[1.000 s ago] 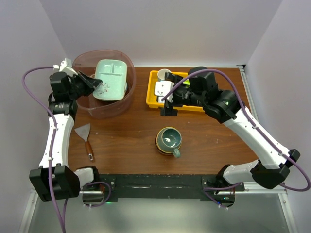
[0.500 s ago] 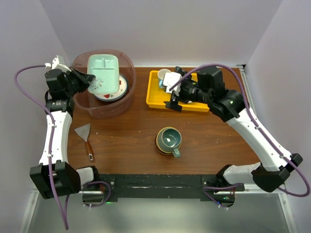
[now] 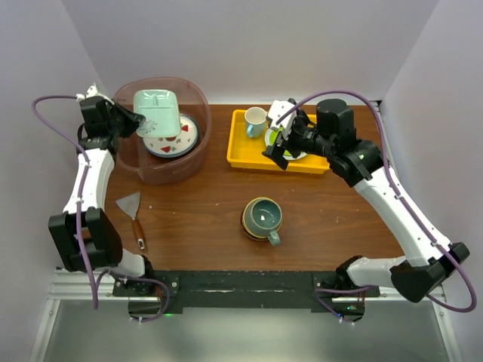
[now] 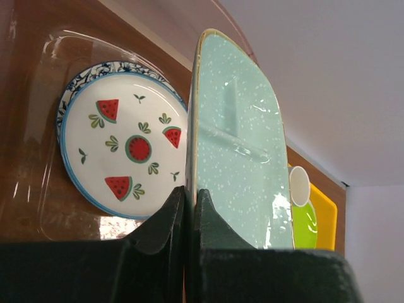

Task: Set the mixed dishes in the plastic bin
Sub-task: Place the plate in the plastic bin.

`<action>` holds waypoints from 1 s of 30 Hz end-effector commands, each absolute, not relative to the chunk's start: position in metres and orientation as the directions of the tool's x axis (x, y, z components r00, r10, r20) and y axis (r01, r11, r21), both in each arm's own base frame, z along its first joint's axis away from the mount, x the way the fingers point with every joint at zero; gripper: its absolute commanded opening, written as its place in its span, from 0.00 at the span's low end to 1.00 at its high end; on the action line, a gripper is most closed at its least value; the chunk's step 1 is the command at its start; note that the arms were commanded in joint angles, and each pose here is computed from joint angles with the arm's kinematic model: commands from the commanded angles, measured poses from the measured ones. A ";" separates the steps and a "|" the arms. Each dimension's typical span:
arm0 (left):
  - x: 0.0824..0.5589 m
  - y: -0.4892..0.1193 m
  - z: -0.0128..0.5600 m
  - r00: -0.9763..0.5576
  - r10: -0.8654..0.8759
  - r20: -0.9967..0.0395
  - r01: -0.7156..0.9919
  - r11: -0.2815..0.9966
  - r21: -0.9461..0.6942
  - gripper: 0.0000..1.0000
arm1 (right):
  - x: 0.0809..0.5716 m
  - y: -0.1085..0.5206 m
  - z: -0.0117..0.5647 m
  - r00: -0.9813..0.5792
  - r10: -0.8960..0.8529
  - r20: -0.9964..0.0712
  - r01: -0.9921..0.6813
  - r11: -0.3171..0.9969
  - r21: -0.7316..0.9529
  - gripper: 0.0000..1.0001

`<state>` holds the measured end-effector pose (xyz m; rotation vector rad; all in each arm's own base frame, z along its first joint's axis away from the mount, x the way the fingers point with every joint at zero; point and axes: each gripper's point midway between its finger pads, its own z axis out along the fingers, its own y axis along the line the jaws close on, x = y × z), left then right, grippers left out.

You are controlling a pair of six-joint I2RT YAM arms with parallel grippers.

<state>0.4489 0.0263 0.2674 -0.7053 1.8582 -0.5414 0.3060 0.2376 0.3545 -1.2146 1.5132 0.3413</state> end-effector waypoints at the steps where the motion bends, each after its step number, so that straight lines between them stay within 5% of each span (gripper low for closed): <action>1: 0.483 0.037 0.324 -0.154 -0.642 -0.751 -0.088 0.766 -0.637 0.00 | 0.303 0.238 0.373 0.157 -0.425 -0.892 -0.812 0.459 -0.361 0.98; 30: 0.564 0.025 0.200 -0.251 -0.595 -0.763 -0.090 0.799 -0.594 0.00 | 0.316 0.228 0.346 0.059 -0.404 -0.913 -0.833 0.484 -0.268 0.98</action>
